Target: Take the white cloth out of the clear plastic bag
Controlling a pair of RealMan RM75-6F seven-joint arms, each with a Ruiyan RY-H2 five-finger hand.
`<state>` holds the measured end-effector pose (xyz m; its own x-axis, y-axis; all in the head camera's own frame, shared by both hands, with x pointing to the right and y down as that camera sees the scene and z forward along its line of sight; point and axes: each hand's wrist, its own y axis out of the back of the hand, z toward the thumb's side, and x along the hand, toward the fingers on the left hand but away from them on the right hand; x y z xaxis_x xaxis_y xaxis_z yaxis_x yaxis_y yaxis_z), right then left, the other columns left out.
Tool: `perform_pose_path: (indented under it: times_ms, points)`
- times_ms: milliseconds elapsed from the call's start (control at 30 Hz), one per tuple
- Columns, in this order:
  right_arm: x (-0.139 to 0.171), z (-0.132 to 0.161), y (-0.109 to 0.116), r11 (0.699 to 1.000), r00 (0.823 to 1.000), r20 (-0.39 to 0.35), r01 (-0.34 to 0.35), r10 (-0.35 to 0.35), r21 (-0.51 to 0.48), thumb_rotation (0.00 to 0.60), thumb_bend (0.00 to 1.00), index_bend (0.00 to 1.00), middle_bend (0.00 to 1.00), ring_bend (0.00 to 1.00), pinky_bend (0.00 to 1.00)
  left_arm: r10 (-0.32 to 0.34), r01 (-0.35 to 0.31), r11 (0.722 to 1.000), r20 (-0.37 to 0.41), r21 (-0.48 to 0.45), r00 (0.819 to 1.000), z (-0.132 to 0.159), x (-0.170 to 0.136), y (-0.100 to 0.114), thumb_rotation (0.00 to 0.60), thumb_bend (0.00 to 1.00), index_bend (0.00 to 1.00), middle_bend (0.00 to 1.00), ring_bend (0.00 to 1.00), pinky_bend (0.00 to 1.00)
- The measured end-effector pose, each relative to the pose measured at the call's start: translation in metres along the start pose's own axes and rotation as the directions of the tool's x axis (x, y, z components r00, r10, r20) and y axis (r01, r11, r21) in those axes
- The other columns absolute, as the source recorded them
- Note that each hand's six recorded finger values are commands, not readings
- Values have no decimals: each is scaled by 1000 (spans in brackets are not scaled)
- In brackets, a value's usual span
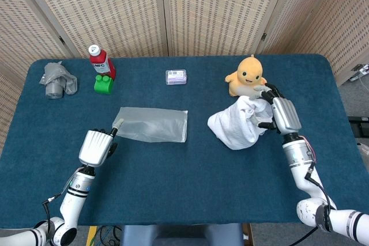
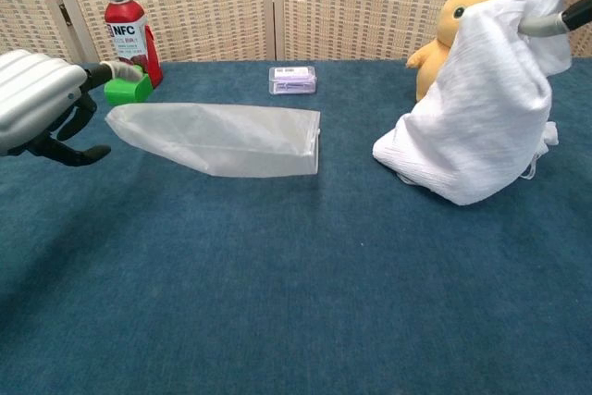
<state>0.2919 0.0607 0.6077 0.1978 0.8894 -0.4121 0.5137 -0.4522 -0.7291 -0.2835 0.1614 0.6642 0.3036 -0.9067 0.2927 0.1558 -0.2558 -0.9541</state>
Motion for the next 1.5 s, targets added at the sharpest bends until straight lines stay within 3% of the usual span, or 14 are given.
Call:
perform_pose_path:
  times_ms: [200,333,433,600,767,900,1233,1500]
  points:
    - [7,6,5,1000,1000,-21,-14,14,15,600,0,0,170,41,193,-1,1,1000,-7,0,1000,-4,-1,13,600,3,0,447,569,802]
    - [13,9,12,1000,999,-35,2,-2,15,600,0,0,170,41,193,14,-13,1000,-15,8,1000,-7,-1,21,600,3,4,444,570,802]
    - [19,9,16,999,999,-41,3,-2,36,600,0,21,170,41,193,29,-29,999,-26,-15,999,-10,-1,28,600,3,64,440,569,802]
    - [34,3,16,989,998,-41,-38,44,142,600,0,139,171,41,193,55,-59,993,-49,-103,997,-16,-1,40,600,3,216,437,570,801]
    - [56,-6,10,965,996,-43,-65,79,254,600,2,165,172,41,193,66,-78,985,-85,-153,994,-32,-5,59,600,4,268,445,553,745]
    - [72,-12,10,961,996,-49,-60,76,271,600,2,168,182,41,193,43,-60,988,-122,-139,992,-52,-12,71,600,4,275,445,512,693]
    - [110,-35,18,961,998,-54,-24,40,276,600,3,169,191,41,192,-60,44,996,-210,-80,976,-108,-66,80,600,4,281,445,460,603]
    - [135,-41,23,960,998,-63,-3,22,280,600,2,170,194,41,192,-92,73,994,-251,-86,964,-121,-118,78,600,4,282,445,460,591]
